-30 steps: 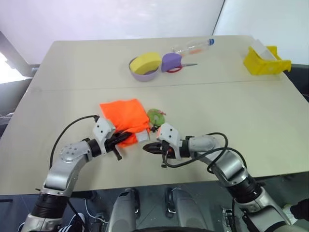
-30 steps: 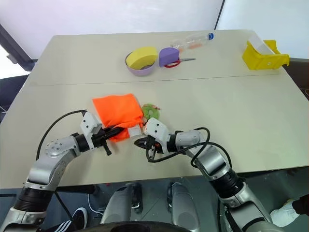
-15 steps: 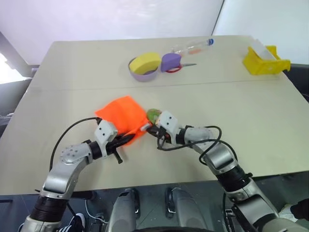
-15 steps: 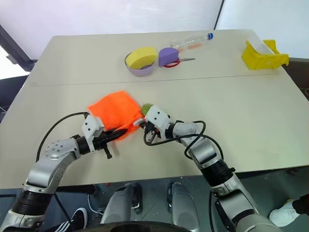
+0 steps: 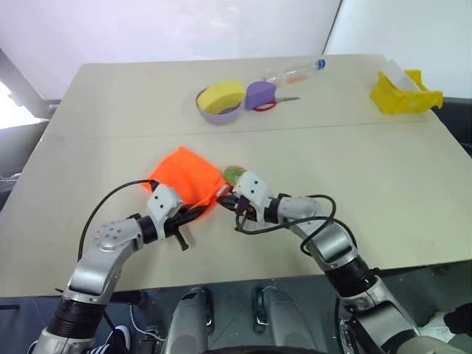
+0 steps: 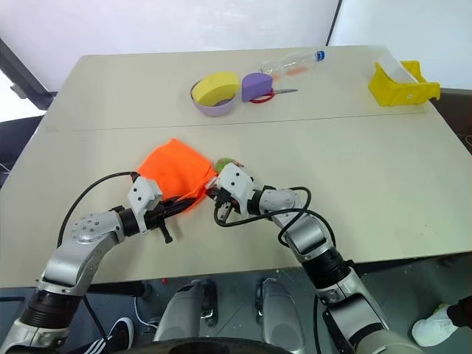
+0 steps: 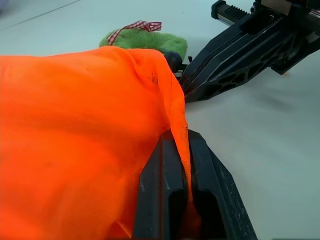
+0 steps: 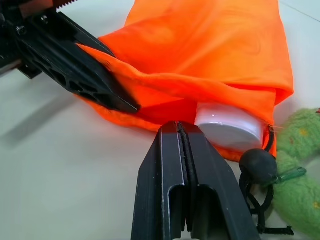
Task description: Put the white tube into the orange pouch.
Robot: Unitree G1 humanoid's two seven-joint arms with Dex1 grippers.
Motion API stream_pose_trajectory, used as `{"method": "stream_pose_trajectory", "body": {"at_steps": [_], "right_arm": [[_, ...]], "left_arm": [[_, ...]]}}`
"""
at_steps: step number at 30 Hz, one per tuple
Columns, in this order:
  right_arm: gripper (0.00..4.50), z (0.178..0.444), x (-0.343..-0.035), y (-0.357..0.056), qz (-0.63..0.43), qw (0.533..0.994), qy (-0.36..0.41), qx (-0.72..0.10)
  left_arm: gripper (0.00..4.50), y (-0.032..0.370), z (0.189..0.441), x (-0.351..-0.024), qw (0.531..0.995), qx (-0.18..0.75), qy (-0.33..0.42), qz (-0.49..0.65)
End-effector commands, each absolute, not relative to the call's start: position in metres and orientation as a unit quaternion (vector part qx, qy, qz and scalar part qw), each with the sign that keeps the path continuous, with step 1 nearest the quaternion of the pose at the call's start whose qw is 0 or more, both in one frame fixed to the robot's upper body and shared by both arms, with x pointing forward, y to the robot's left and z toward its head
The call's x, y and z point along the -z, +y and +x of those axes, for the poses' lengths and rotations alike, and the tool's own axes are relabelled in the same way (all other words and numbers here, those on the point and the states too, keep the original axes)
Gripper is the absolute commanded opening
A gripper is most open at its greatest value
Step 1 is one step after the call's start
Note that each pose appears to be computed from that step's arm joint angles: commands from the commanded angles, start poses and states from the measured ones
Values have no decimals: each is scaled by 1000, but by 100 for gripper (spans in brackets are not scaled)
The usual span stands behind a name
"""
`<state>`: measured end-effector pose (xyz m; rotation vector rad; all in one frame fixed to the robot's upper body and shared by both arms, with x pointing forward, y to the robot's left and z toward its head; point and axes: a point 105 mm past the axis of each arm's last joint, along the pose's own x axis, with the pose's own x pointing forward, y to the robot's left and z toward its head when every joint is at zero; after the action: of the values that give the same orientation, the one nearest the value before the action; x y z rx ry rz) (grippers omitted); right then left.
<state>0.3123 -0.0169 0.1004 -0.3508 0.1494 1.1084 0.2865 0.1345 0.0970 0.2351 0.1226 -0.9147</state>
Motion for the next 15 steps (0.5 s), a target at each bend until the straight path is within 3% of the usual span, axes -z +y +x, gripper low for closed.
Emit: {"method": "stream_pose_trajectory", "body": {"at_steps": [1, 11, 15], "right_arm": [[3, 308, -114, -22, -183, 819, 45, -541], [3, 333, -153, -64, -125, 869, 11, -478], [3, 338, -154, -67, -102, 875, 21, -473]], "left_arm": [[0, 133, 292, -116, 892, 433, 23, 123], [0, 143, 289, -110, 889, 438, 39, 128], [0, 144, 287, -107, 887, 442, 45, 128]]}}
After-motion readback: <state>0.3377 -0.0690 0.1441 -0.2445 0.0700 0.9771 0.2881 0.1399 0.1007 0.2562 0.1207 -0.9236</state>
